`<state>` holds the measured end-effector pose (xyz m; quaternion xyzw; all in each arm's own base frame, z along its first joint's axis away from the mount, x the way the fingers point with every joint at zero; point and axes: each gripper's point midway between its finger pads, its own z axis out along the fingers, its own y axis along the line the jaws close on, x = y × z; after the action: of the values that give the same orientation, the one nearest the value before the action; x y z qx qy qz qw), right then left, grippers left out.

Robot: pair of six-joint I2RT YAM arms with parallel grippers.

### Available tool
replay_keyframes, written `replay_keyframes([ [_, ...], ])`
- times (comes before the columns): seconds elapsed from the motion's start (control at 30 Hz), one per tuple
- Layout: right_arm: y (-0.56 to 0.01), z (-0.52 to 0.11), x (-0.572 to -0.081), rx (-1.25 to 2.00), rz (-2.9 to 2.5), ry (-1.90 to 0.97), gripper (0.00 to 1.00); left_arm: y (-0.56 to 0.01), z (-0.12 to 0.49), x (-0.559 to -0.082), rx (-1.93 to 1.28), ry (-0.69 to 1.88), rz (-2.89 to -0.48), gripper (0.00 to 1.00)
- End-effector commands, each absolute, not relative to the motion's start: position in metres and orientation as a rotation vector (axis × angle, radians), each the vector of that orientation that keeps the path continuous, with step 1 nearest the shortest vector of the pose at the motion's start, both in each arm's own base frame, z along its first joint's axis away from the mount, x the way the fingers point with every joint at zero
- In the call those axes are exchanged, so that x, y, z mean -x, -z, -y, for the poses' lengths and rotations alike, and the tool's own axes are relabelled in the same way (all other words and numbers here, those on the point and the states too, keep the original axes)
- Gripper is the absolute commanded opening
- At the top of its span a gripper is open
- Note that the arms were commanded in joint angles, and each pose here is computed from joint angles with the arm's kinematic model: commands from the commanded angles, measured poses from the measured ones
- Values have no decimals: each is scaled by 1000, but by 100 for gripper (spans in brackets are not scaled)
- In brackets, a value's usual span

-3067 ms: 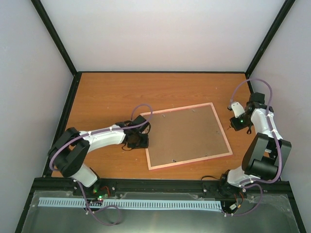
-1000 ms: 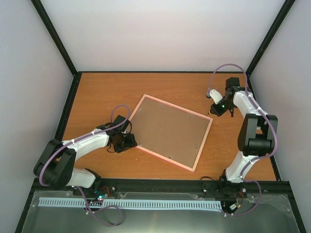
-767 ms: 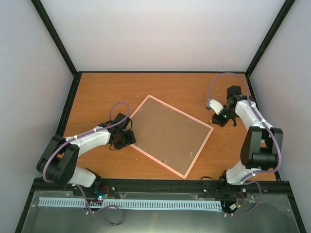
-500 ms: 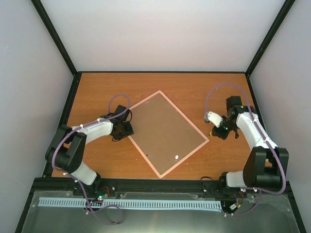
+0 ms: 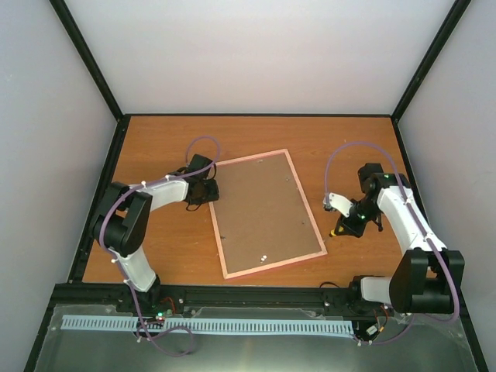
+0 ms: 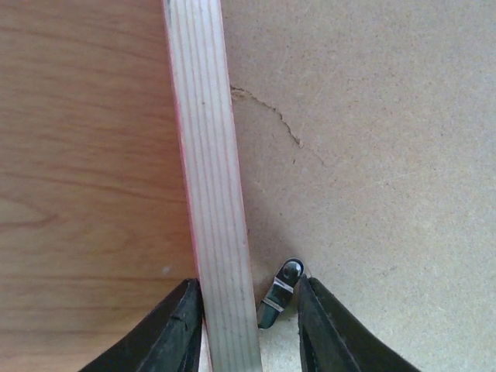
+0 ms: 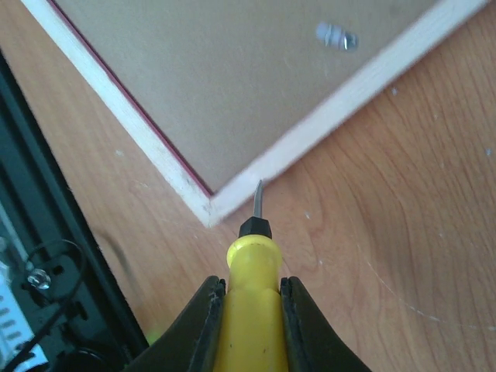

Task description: Take the photo out of the frame

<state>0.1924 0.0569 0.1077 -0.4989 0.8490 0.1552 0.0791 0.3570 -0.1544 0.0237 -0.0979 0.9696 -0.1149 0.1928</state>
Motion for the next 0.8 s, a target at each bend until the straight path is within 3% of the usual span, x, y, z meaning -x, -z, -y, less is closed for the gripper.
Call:
replay_keyframes([
  [0.0, -135, -77, -188, 1486, -2448, -581, 3, -25, 190, -362, 59, 417, -2710, 34],
  [0.17, -151, -86, -199, 1441, -2422, -621, 3, -34, 207, -365, 1, 439, -2676, 35],
  [0.3, -163, -93, -223, 1361, -2407, -618, 3, -56, 200, -375, 48, 383, -2625, 52],
  [0.4, -178, -103, -248, 1280, -2375, -596, 3, -81, 196, -376, 90, 394, -2573, 56],
  [0.77, -217, -193, -328, 1199, -2189, -596, 3, -65, 198, -321, 201, 535, -2660, 48],
])
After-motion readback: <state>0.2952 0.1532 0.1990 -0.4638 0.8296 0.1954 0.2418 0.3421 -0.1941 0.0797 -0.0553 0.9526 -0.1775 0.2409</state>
